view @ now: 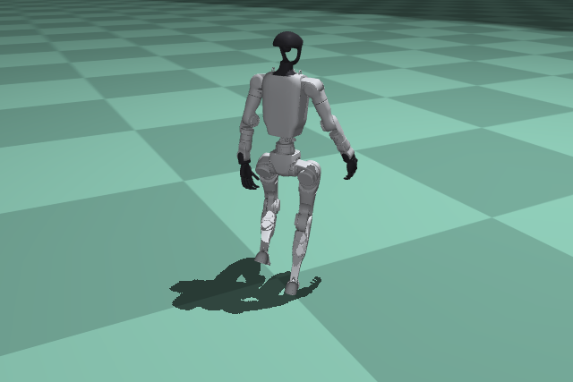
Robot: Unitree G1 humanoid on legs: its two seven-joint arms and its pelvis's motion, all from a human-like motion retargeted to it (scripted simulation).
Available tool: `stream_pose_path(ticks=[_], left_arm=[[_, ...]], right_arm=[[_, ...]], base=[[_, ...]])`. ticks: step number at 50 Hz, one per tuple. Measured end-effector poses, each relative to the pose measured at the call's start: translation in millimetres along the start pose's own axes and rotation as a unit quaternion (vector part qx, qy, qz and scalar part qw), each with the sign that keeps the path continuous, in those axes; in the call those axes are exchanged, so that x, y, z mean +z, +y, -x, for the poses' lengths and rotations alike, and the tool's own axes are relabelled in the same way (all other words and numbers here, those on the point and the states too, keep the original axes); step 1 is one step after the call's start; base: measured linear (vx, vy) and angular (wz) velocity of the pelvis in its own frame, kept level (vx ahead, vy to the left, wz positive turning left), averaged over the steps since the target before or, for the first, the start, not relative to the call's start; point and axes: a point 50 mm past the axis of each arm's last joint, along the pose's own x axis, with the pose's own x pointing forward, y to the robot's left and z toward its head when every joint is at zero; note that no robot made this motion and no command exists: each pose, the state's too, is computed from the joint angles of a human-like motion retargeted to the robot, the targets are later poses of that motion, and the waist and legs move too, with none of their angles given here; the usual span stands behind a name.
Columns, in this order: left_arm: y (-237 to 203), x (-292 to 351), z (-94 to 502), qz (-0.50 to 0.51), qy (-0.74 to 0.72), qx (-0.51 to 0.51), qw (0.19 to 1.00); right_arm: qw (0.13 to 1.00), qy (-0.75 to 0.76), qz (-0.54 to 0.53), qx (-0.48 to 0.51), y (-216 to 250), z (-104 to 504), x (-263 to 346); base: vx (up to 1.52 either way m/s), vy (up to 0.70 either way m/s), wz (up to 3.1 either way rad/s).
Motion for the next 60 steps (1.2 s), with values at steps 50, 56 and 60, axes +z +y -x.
stream_pose_path(ticks=[50,56,60], left_arm=[[56,224,110,0.114,-0.516,0.161,0.833],[53,208,88,0.075,-0.455,0.164,0.872],[45,165,52,0.066,-0.345,0.155,0.923]], right_arm=[[0.934,0.143,-0.29,-0.154,-38,70,-167],[0.933,0.174,-0.265,-0.169,-44,78,-176],[0.936,0.207,-0.232,-0.163,-40,81,-183]], base=[[0.51,-0.01,-1.03],[0.63,-0.06,-0.52],[0.68,-0.08,-0.44]])
